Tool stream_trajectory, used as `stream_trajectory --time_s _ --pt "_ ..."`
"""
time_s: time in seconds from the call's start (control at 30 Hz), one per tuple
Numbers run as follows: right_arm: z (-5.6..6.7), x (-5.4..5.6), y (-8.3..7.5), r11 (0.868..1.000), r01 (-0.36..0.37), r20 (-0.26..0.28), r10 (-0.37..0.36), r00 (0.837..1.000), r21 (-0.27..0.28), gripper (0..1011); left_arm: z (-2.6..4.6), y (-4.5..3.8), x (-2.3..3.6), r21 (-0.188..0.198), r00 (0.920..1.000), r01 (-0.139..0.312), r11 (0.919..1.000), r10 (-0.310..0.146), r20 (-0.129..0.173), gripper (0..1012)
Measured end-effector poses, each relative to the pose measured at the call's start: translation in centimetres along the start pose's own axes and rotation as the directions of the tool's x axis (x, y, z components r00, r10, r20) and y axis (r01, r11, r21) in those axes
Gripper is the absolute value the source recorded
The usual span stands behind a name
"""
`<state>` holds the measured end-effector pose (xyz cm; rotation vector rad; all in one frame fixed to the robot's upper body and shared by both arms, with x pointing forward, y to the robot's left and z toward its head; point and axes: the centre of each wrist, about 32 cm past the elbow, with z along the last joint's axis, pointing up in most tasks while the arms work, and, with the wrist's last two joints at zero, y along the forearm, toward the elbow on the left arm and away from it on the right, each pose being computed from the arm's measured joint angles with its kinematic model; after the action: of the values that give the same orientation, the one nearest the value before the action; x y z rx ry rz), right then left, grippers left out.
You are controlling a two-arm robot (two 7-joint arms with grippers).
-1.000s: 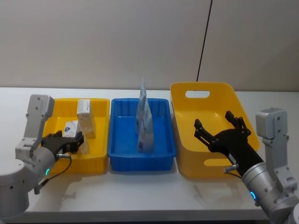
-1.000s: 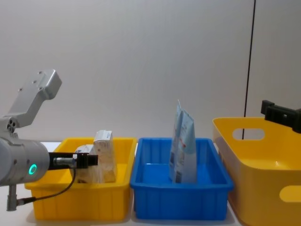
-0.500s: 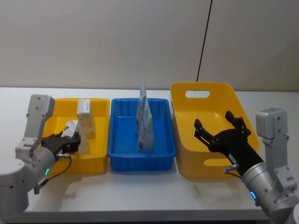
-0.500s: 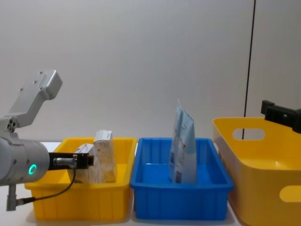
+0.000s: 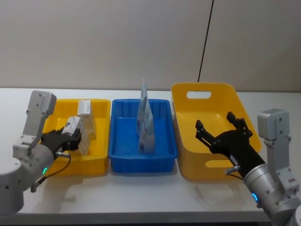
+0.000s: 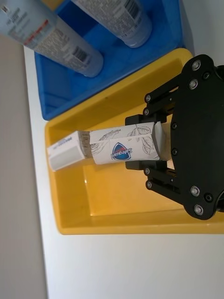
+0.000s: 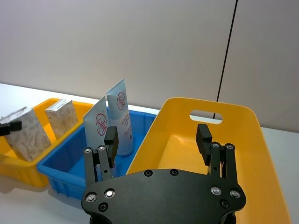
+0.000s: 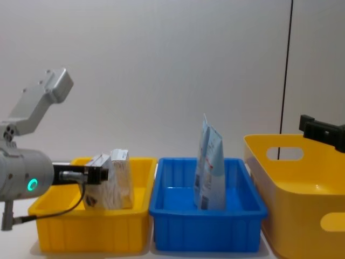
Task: Bimanual collaborative sorting of washing and personal care products
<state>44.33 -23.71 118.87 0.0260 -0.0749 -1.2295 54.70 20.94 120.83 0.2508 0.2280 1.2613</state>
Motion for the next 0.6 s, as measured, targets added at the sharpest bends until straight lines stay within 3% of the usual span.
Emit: stream_trajectory --time_s 0.23,0.37,0.43,0.47,0.57,0.6 --pt "0.0 0.0 0.0 1.000 0.000 0.000 0.000 1.000 0.000 1002 1.31 1.01 0.44 -0.055 0.9960 0.045 0.9975 -0.040 0.080 378" --pt "0.0 0.0 0.0 1.000 0.000 0.000 0.000 1.000 0.000 1002 2.23 1.62 0.67 -0.090 0.9889 0.078 0.9929 -0.066 0.133 378" --pt "0.0 0.0 0.0 1.000 0.000 0.000 0.000 1.000 0.000 1002 2.93 2.07 0.88 -0.116 0.9811 0.106 0.9875 -0.085 0.174 378" --pt "0.0 0.0 0.0 1.000 0.000 0.000 0.000 1.000 0.000 1002 2.93 2.07 0.88 -0.116 0.9811 0.106 0.9875 -0.085 0.174 378" --pt "0.0 0.0 0.0 1.000 0.000 0.000 0.000 1.000 0.000 1002 3.65 2.54 1.13 -0.140 0.9707 0.139 0.9804 -0.107 0.215 378" --pt "0.0 0.0 0.0 1.000 0.000 0.000 0.000 1.000 0.000 1002 4.01 2.78 1.25 -0.151 0.9639 0.161 0.9754 -0.122 0.237 378"
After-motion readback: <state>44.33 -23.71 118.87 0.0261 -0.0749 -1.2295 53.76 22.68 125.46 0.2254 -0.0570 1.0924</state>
